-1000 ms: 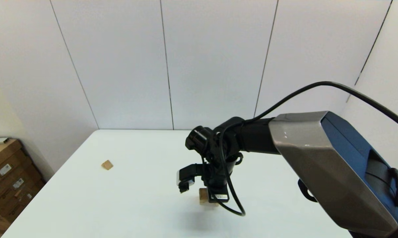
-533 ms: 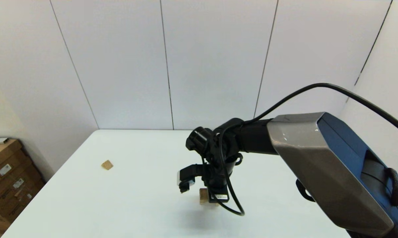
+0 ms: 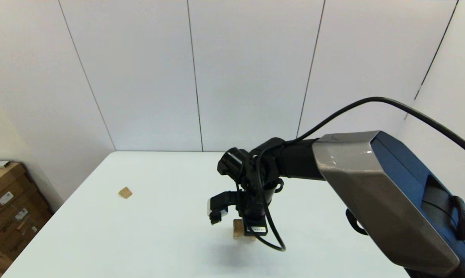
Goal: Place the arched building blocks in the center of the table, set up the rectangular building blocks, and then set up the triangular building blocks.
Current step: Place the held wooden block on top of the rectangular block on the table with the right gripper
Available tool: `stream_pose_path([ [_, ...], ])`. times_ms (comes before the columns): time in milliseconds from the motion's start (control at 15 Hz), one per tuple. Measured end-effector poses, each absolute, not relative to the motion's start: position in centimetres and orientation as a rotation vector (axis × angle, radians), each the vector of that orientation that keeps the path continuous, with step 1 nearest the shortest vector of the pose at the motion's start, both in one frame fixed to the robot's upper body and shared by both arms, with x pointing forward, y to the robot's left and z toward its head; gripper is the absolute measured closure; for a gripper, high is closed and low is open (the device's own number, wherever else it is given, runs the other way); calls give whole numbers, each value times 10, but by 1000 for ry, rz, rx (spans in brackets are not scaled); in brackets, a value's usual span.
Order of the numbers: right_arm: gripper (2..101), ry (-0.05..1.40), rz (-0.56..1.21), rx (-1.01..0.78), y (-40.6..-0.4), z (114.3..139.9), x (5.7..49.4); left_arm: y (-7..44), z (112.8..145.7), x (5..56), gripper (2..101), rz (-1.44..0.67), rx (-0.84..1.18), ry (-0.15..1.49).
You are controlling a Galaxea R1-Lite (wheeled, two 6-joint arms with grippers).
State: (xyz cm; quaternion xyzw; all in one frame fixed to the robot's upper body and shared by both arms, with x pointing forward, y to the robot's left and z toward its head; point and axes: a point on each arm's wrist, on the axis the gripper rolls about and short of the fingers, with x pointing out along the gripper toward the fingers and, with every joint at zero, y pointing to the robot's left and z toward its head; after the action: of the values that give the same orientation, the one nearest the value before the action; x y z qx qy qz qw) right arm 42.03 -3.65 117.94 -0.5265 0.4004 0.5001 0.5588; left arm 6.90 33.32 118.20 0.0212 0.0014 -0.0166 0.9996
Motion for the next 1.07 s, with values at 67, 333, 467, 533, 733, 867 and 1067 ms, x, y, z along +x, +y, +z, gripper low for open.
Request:
stream_pose_path([
  [67, 782, 938, 1177, -1240, -36, 1180, 421, 333, 1182, 69, 54, -34, 42, 2],
  [333, 782, 938, 1176, -1242, -36, 1179, 421, 333, 1182, 69, 54, -34, 42, 3],
  [467, 782, 939, 1176, -1242, -36, 1179, 421, 333, 1182, 69, 54, -34, 43, 3],
  [533, 782, 940, 1175, -1241, -36, 1179, 421, 333, 1182, 69, 54, -33, 42, 3],
  [733, 782, 940, 1175, -1242, -36, 1179, 421, 333, 1182, 69, 54, -33, 43, 3],
  [867, 709, 941, 1175, -1243, -36, 1179, 421, 333, 1182, 69, 54, -34, 43, 3],
  [1067, 496, 941, 1175, -1242, -36, 1179, 421, 333, 1182, 69, 54, -34, 42, 3],
])
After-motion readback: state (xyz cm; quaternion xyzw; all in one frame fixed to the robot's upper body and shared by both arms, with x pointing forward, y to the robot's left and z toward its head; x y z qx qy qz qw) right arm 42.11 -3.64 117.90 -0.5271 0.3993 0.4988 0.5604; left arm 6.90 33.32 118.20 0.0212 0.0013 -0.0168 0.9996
